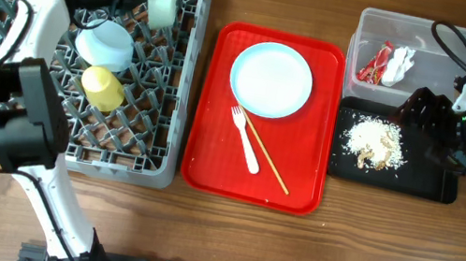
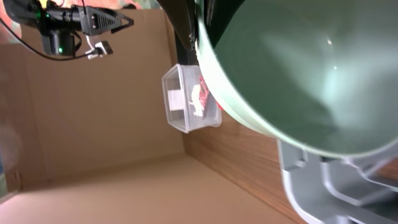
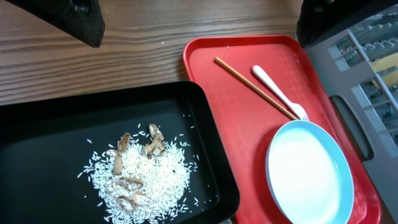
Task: Sort waste into correct bins and load items into the dishwasher rack
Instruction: 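Carry the green bowl into the back of the dish rack, then move the left gripper back to the blue plate on the tray, then lower the left gripper and grasp the white plastic fork on the red tray, then carry the fork left into the dish rack and release it, then reach the left gripper to the wooden chopstick and grasp it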
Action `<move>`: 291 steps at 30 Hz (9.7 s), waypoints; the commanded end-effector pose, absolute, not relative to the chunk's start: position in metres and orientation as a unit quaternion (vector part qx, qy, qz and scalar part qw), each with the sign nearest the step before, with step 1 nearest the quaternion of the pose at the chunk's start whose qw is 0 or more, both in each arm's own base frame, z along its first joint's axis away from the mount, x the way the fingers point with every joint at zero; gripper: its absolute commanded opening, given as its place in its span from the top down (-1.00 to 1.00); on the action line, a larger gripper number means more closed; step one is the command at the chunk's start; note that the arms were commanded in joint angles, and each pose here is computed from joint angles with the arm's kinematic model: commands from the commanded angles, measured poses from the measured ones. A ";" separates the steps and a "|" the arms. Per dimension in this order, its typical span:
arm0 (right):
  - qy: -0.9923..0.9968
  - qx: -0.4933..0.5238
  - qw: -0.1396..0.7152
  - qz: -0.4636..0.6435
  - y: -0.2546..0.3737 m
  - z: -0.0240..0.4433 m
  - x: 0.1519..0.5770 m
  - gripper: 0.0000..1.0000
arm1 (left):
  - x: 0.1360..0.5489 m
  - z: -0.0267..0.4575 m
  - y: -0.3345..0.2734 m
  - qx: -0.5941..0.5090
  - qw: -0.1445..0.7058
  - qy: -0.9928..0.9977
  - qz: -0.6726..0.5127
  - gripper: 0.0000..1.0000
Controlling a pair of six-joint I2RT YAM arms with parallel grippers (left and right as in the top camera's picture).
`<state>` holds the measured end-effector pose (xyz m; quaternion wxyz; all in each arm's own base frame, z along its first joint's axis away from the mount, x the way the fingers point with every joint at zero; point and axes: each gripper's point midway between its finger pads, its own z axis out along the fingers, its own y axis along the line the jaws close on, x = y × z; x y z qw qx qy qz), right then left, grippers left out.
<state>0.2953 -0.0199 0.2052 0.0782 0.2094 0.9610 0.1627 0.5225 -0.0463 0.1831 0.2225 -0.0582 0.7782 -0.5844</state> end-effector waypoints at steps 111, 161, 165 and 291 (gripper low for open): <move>0.965 0.205 0.083 0.138 -0.027 0.211 0.289 -1.00 | 0.330 -0.009 -0.200 -0.126 0.097 0.985 0.060 -0.47; 0.966 0.207 0.072 0.139 -0.025 0.210 0.285 -0.99 | 0.334 -0.020 -0.231 -0.167 0.077 0.983 -0.018 0.46; 0.966 0.207 0.072 0.139 -0.025 0.210 0.284 -0.99 | 0.334 -0.019 -0.231 -0.164 0.079 0.983 -0.019 0.44; 0.966 0.207 0.074 0.139 -0.025 0.210 0.285 -0.99 | 0.321 0.012 -0.301 -0.128 0.022 0.991 -0.012 -0.43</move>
